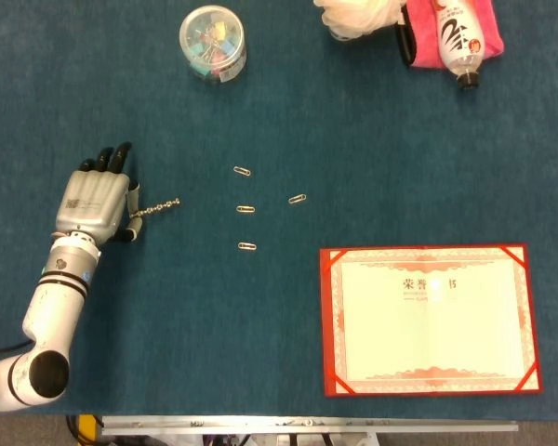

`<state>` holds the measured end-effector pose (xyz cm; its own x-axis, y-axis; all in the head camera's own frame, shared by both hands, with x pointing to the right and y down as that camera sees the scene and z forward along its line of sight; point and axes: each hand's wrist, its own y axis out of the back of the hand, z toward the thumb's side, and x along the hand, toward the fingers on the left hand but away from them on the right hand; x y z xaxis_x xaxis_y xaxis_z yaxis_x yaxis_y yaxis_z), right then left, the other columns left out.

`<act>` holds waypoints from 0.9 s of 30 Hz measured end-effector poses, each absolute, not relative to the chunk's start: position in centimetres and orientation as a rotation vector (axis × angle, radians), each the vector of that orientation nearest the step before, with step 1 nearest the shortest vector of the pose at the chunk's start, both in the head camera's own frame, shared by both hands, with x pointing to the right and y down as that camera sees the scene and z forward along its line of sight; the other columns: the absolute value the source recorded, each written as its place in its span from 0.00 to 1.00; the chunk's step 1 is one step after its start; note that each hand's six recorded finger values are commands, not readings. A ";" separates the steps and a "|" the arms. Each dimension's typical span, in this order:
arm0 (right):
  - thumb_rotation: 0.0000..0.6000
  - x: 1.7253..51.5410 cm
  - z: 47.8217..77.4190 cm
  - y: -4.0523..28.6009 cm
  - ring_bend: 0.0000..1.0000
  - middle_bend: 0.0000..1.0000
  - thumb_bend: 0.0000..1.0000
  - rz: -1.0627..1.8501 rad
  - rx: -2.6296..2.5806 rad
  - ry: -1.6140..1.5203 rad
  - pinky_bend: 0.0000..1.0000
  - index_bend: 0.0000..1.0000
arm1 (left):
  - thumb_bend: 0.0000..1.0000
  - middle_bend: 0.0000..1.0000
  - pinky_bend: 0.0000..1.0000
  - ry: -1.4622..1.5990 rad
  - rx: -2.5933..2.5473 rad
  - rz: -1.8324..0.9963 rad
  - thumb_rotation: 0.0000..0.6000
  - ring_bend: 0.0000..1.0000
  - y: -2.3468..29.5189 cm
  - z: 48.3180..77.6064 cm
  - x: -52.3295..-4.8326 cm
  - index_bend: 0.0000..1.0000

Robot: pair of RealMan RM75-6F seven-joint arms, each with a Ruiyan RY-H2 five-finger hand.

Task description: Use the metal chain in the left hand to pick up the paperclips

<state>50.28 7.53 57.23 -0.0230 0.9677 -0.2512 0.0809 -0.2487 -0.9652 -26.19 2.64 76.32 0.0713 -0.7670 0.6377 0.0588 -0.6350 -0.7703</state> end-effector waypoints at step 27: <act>1.00 50.5 55.9 7.7 0.00 0.05 0.00 1.346 -1.421 -1.195 0.25 0.04 | 0.36 0.01 0.14 0.596 -1.640 -1.475 1.00 0.00 4.6 71.2 -22.6 0.55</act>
<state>50.46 7.69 55.94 -0.0237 0.9768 -0.2131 0.0960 -0.2099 -0.9730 -22.62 4.60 71.22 0.1973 -0.7977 0.5698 0.1776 -0.5425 -0.8210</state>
